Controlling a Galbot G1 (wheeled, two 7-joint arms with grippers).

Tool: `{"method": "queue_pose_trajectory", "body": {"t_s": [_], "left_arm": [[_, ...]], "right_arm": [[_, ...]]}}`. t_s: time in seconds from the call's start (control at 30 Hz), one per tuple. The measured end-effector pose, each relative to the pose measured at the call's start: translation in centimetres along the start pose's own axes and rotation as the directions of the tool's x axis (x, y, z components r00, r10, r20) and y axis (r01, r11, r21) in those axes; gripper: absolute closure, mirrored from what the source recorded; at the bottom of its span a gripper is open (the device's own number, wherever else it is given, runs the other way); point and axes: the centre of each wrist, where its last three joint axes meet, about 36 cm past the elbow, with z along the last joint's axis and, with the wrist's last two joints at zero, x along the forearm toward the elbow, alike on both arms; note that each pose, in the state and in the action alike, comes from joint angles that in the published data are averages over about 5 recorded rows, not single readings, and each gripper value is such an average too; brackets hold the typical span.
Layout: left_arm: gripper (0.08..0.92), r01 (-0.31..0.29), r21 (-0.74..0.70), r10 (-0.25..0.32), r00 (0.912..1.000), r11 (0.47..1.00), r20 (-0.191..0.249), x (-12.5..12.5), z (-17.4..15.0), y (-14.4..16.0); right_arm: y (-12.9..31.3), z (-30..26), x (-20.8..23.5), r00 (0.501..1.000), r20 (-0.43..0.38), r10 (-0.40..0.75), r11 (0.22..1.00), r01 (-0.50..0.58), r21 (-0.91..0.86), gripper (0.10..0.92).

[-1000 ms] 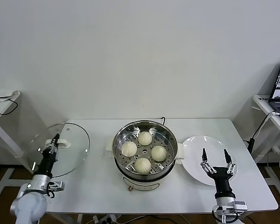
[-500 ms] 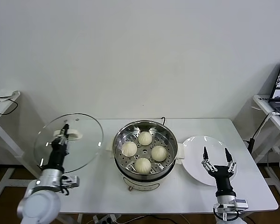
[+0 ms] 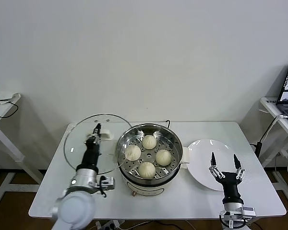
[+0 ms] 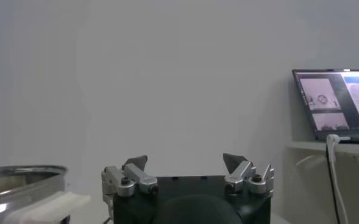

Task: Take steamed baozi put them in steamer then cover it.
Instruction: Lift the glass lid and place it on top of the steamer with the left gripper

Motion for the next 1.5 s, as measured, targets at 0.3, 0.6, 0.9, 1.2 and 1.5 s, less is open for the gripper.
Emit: {"method": "queue_pose_trajectory", "body": {"t_s": [0.3, 0.6, 0.9, 1.2, 1.5], "left_arm": [[0.811, -0.013, 0.029, 0.012, 0.9994, 0.999, 0.033, 0.0, -5.0, 0.2], [0.811, -0.044, 0.032, 0.043, 0.9976, 0.998, 0.054, -0.1, -9.3, -0.8], [0.811, -0.057, 0.034, 0.055, 0.9974, 0.998, 0.047, -1.1, -12.5, -1.6], [0.811, -0.077, 0.037, 0.075, 0.9965, 0.996, 0.035, -1.8, -14.4, -2.4], [0.811, -0.091, 0.043, 0.089, 0.9951, 0.995, 0.044, -2.0, -16.2, -2.8]], "right_arm": [[-0.2, 0.3, 0.2, 1.000, -0.006, 0.012, 1.000, -0.011, 0.007, 0.200], [-0.3, 0.6, 0.3, 1.000, -0.014, 0.017, 1.000, -0.016, 0.015, 0.200], [-0.1, 1.2, 0.4, 1.000, -0.019, 0.017, 1.000, -0.017, 0.021, 0.200], [0.0, 1.7, 0.3, 1.000, -0.026, 0.016, 0.999, -0.016, 0.028, 0.200], [0.1, 2.2, 0.4, 0.999, -0.036, 0.015, 0.999, -0.014, 0.034, 0.200]]}}
